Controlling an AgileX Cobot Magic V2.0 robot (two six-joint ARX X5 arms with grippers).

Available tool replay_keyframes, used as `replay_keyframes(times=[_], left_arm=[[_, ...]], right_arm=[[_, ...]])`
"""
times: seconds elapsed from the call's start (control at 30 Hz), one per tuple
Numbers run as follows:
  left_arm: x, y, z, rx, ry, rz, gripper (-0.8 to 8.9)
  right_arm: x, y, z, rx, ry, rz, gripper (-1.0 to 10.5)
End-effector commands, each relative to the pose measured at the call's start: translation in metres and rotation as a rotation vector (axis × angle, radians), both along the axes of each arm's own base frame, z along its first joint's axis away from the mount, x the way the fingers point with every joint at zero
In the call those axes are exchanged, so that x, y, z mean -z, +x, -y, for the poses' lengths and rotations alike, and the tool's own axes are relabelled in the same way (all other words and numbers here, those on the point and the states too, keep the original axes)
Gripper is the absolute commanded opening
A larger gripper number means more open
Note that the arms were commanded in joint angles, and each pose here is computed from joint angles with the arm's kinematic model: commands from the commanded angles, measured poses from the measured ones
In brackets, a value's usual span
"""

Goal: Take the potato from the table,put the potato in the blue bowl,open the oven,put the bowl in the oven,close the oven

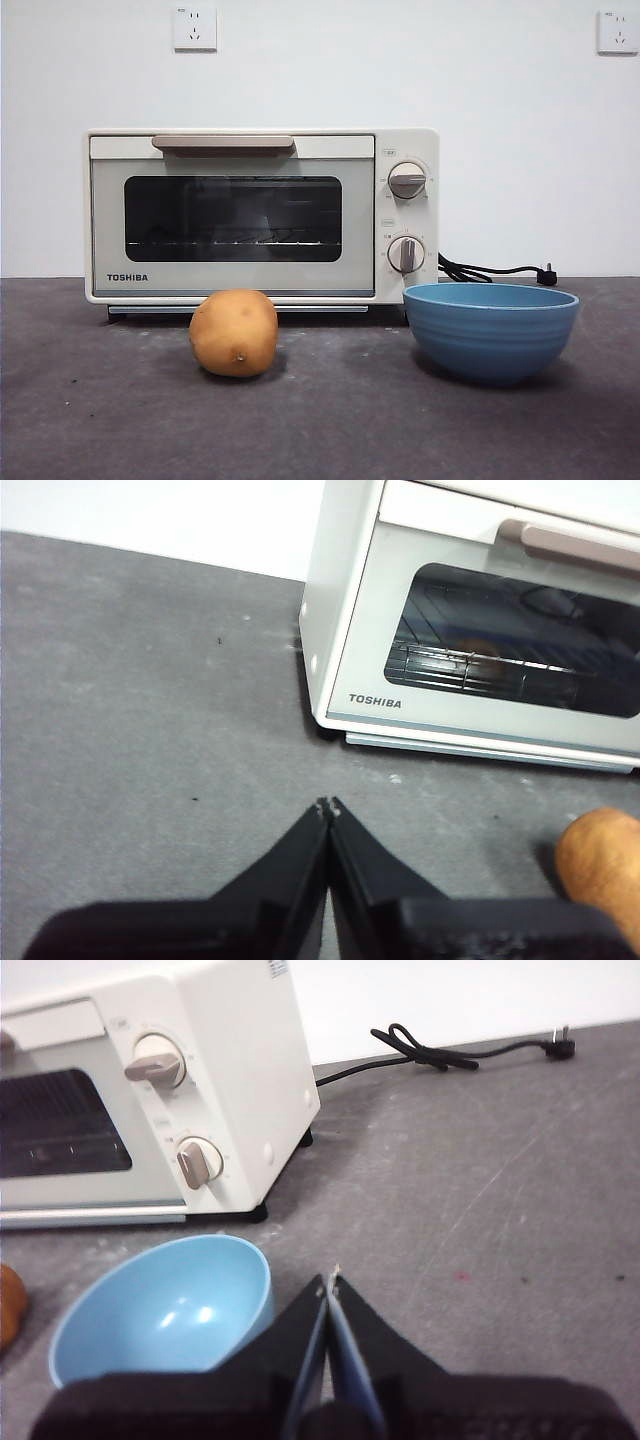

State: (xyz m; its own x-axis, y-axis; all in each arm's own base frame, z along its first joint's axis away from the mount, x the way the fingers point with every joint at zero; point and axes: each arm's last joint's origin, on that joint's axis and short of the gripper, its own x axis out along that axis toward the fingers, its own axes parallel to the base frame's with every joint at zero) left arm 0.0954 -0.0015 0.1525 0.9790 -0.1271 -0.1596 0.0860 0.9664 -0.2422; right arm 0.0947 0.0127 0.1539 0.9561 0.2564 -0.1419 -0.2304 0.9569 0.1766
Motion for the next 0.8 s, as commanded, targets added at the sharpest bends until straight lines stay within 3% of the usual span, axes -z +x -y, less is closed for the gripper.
replay_keyframes(times=[0.03,0.17,0.33,0.47,0.8], left_arm=[[0.003,0.0,0.001,0.013,-0.081,-0.016,-0.06],[-0.002,-0.001,0.003,0.075,-0.137,-0.02,-0.08],[-0.02,-0.007,0.004,0.108,-0.167,-0.022,-0.08],[-0.042,-0.015,0.005,0.141,-0.169,-0.006,-0.08],[-0.097,-0.043,0.01,0.285,-0.142,-0.079,-0.08]], right_arm=[[0.002,0.0,0.0,0.009,0.097,-0.03,0.0],[-0.007,-0.001,0.0,0.023,0.209,-0.037,-0.1],[-0.029,-0.004,-0.001,-0.013,0.241,-0.011,-0.1],[-0.052,-0.005,-0.002,-0.062,0.245,-0.013,-0.1],[-0.116,-0.005,-0.009,-0.294,0.151,-0.229,-0.1]])
